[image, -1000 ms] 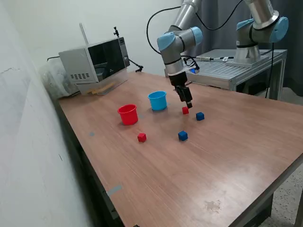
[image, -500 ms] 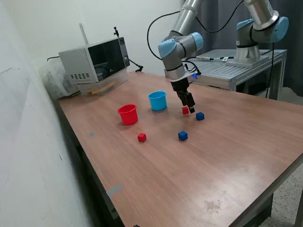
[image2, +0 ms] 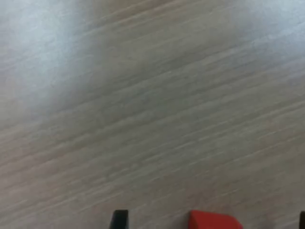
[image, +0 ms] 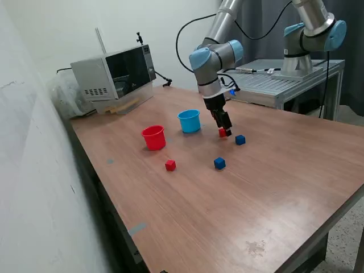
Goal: Place red objects in the red bin, and blue objects in the blue bin.
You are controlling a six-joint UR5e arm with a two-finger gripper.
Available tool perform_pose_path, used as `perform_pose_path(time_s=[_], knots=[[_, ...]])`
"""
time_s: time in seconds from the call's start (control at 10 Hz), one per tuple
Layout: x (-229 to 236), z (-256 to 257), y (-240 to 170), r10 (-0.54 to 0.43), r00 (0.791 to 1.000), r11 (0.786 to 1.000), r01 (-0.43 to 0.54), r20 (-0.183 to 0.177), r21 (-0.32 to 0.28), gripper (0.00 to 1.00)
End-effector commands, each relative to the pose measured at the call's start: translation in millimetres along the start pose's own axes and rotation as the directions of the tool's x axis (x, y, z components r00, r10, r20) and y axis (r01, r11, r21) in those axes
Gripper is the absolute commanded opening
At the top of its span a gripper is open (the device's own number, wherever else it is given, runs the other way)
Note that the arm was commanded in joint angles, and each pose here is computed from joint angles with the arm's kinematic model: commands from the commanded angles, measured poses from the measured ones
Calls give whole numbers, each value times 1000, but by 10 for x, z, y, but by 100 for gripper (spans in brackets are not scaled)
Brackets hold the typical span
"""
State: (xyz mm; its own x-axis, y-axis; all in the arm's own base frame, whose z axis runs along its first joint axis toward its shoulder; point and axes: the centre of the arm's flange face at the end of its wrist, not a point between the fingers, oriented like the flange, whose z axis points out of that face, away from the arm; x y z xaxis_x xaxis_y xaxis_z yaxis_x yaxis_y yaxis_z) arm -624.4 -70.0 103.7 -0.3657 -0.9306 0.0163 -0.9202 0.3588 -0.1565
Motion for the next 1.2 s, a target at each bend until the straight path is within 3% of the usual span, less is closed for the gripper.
perform_pose_path(time_s=[0.0,0.7,0.8,1.0,1.1], knots=[[-2,-95,6,-2,1000,999,2,6,-32,0],[70,-188,13,-74,997,997,74,6,-24,0],[67,-383,71,-71,997,996,71,-2,-62,0],[112,-1114,239,-81,996,978,74,-26,-193,0],[131,-1356,307,-79,997,975,71,-27,-212,0]])
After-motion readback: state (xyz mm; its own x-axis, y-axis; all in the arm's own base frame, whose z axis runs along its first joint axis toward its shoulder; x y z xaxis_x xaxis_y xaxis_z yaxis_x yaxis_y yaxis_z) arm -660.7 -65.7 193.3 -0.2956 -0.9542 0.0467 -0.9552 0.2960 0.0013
